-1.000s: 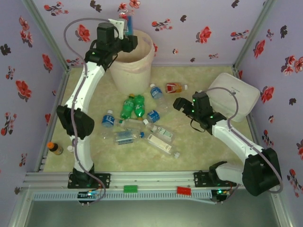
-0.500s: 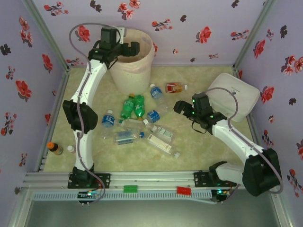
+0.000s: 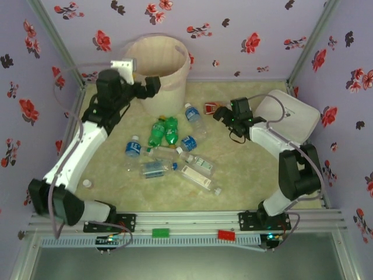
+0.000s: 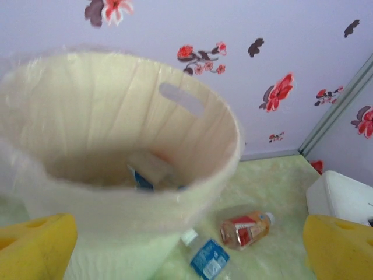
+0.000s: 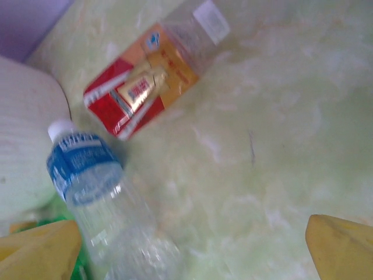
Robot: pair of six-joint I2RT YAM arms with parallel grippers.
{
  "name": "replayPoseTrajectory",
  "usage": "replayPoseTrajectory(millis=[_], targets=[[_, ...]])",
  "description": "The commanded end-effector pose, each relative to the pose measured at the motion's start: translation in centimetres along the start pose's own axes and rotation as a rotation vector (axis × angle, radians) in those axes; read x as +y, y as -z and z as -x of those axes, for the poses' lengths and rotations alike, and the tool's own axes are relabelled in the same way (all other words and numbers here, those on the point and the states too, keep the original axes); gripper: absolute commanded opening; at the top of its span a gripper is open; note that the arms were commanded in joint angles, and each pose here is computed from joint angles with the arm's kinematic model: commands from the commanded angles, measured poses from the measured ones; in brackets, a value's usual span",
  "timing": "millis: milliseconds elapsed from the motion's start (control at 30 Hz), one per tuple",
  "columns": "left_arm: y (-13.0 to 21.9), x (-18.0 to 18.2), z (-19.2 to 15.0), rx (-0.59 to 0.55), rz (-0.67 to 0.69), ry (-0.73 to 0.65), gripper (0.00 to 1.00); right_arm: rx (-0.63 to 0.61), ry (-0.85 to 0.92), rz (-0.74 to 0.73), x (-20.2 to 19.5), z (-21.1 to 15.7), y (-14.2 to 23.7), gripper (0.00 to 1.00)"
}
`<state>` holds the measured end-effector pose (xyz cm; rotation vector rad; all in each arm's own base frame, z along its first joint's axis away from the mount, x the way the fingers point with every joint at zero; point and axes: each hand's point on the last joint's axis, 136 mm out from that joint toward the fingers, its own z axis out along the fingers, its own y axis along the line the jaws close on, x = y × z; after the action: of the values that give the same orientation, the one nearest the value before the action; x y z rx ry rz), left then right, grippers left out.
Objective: Put the plastic bottles in the bin
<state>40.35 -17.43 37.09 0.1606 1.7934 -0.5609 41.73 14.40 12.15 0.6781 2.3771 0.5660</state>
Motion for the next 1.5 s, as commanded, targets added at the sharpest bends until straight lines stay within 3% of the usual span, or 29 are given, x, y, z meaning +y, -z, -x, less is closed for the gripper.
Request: replayPoseTrajectory(millis=[0, 333, 467, 633, 1000, 1267, 1467], targets=[[1.2, -0.4, -2.1, -0.052, -0.038, 0.117, 1.0, -0.064, -0.15, 0.023, 1.7, 2.7, -1.3, 0.99], [2.7, -2.4, -16.5, 0.172, -0.079, 0.325, 1.0, -0.074, -0.461, 0.061, 4.2, 5.6, -6.1, 0.94], [2.7, -2.9, -20.2, 0.255, -0.079, 0.359, 1.0, -0.057, -0.554, 0.026, 3.6, 5.4, -8.3, 0.93], [3.0, -3.4, -20.2, 0.252, -0.093, 0.351, 1.0, -0.023, -0.723, 0.054, 2.9, 4.3, -11.9, 0.89], [1.3, -3.0, -19.5, 0.186, -0.068, 0.399, 1.0, 0.039, -0.805, -0.037, 1.1, 2.4, -15.7, 0.86], [0.7, -3.0, -19.5, 0.172, -0.071, 0.399, 1.0, 0.029, -0.808, -0.034, 0.1, 2.1, -16.0, 0.65], [-0.4, -2.8, -20.6, 0.167, -0.078, 0.378, 1.0, 0.031, -0.676, 0.07, 1.8, 2.9, -15.0, 0.52]])
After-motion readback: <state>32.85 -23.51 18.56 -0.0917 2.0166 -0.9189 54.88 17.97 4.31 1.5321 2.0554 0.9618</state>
